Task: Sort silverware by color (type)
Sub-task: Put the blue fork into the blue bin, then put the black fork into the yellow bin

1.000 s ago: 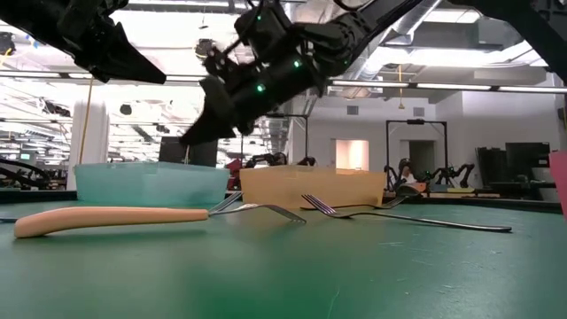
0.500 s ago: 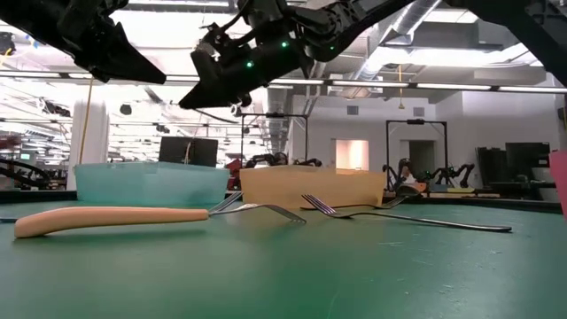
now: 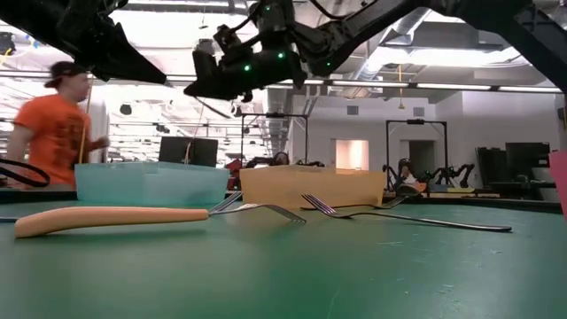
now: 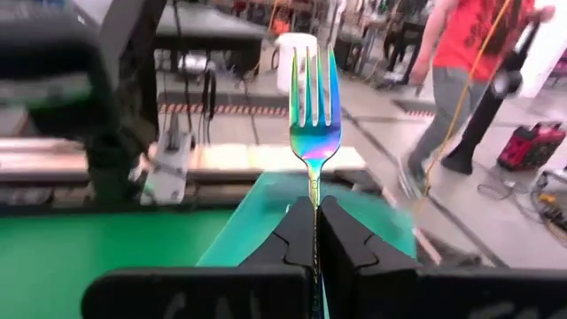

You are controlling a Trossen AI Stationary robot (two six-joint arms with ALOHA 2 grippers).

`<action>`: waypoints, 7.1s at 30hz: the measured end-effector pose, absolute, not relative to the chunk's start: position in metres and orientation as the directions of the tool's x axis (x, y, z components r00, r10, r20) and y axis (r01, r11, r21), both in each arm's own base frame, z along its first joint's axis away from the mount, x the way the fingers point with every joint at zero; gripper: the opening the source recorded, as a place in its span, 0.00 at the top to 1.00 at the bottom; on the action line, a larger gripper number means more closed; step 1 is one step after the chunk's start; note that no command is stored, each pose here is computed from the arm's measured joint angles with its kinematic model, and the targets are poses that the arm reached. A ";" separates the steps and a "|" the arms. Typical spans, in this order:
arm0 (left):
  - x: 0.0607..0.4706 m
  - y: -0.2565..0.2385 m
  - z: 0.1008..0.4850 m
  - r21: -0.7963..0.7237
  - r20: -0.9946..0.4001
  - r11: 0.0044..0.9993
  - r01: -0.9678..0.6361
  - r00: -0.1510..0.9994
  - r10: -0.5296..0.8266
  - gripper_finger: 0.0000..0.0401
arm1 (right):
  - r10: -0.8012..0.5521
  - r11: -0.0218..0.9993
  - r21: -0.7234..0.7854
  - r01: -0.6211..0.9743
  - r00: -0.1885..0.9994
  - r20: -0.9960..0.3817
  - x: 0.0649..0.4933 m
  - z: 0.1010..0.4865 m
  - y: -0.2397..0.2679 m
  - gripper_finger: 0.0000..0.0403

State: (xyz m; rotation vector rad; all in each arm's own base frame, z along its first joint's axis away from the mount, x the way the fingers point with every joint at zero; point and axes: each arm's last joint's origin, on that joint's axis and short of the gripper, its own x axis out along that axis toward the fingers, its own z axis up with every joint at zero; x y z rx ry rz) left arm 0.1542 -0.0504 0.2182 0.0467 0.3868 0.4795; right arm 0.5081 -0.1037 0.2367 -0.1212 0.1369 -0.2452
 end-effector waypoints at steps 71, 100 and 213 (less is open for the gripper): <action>0.153 -0.050 0.216 0.130 -0.366 0.886 -0.445 0.809 0.460 0.94 | -0.399 0.911 0.010 0.412 0.888 -0.229 0.560 0.141 -0.166 0.92; 0.153 -0.050 0.216 0.137 -0.364 0.885 -0.445 0.808 0.462 0.94 | -0.384 0.898 0.043 0.437 0.828 -0.409 0.558 0.157 -0.183 0.91; 0.155 -0.051 0.218 0.107 -0.363 0.897 -0.428 0.823 0.436 0.94 | -0.267 0.843 0.028 0.537 0.463 -0.845 0.313 0.159 0.098 0.46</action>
